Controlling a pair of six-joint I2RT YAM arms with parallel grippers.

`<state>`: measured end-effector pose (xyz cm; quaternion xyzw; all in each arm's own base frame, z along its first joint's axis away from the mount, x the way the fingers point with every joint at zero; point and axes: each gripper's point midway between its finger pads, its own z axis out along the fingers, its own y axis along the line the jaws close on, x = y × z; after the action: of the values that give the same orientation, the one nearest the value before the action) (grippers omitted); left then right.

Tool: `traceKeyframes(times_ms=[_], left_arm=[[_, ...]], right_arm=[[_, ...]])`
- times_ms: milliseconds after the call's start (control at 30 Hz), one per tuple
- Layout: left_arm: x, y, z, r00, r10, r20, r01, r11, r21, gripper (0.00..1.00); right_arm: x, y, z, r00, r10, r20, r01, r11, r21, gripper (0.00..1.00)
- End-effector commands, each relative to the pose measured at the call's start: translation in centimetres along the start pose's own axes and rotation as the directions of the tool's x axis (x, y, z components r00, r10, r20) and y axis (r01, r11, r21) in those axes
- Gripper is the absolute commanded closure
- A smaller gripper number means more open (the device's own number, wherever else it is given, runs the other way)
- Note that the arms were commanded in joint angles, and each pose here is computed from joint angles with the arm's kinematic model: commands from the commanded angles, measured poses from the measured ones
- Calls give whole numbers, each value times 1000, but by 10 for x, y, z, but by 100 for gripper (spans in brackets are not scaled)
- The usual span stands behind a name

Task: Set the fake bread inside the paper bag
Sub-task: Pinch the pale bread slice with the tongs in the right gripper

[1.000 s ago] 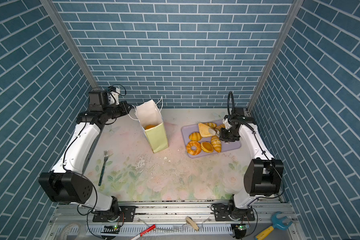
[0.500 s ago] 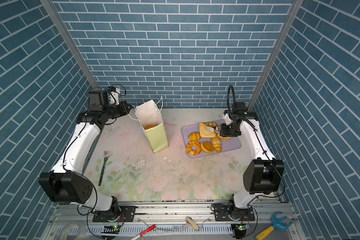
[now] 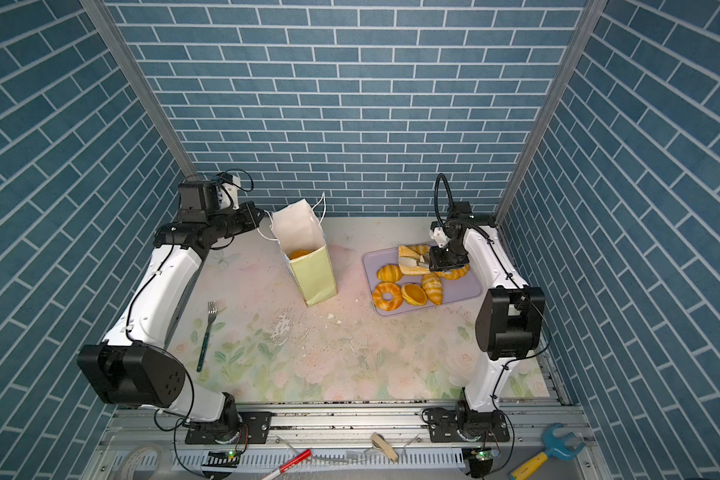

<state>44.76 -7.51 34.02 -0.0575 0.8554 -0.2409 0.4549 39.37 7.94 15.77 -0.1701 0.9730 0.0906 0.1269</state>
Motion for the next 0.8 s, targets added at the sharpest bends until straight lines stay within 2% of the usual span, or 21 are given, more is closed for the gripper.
traceKeyframes(times_ms=[0,300,600,767], left_arm=[[-3,-5,-9,1000,8,20,-8,1000,-3,97],[0,-8,-4,1000,8,11,-8,1000,7,97],[-1,-9,-5,1000,13,14,-13,1000,10,97],[-2,-10,-5,1000,17,18,-17,1000,13,97]], right_arm=[[4,3,2,998,-54,-19,54,998,-15,57],[9,5,0,999,-51,-12,51,999,-17,77],[5,10,-26,997,-49,62,49,999,1,91],[5,19,-41,992,-45,114,47,999,-18,96]])
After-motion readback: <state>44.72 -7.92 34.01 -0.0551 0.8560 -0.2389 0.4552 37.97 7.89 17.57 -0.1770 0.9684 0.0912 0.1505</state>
